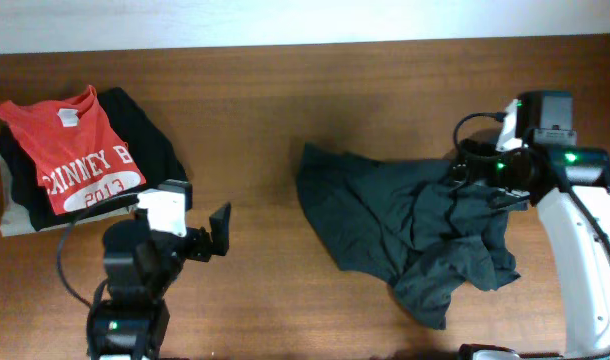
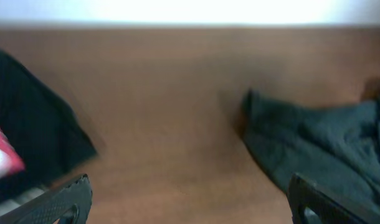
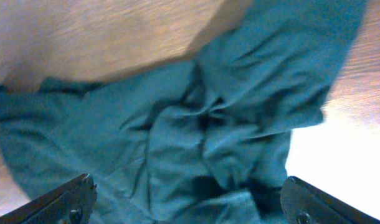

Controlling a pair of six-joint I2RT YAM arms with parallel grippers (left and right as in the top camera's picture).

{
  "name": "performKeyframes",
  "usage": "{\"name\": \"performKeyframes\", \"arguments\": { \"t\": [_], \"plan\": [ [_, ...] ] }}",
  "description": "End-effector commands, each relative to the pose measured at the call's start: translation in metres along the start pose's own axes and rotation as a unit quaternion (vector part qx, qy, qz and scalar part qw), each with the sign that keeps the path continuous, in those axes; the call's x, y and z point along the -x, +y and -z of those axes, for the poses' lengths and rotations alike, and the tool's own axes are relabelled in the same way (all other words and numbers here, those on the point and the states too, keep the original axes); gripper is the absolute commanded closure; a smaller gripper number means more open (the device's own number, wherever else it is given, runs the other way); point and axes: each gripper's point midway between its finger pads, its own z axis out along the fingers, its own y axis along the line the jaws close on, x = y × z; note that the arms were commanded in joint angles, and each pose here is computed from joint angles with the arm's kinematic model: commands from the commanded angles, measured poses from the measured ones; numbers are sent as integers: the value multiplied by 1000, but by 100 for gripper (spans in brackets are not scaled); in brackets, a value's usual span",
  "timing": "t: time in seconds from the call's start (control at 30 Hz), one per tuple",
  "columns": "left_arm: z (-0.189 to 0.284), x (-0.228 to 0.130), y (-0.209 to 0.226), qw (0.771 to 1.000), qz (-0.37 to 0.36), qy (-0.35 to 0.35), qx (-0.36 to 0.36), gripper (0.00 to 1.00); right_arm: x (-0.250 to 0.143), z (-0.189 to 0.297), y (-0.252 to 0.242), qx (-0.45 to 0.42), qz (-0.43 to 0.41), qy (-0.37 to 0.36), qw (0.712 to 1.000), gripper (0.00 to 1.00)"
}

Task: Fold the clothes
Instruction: 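Grasp the crumpled dark green shirt with the right gripper and drag it left, then grasp the shirt's left edge with the left gripper and pull it left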

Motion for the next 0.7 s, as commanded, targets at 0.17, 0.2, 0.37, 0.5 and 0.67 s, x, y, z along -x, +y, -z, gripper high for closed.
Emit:
{"name": "performKeyframes", "arguments": {
  "t": [0.17, 0.2, 0.37, 0.5, 0.67],
  "plan": [
    [-145, -101, -108, 942, 1, 304, -142, 1, -26, 19, -45, -46, -61, 43, 996, 1],
    [-162, -104, -113, 936, -4, 323, -138, 1, -27, 19, -45, -47, -61, 45, 996, 1],
    [-221, -105, -138, 952, -42, 271, -138, 1, -28, 19, -45, -47, -61, 48, 996, 1],
    [-231, -114, -142, 954, -56, 264, -131, 100, -28, 19, -45, -47, -61, 48, 996, 1],
    [-237, 46, -43, 986, -101, 121, 46, 100, -28, 19, -46, -47, -61, 48, 996, 1]
  ]
}}
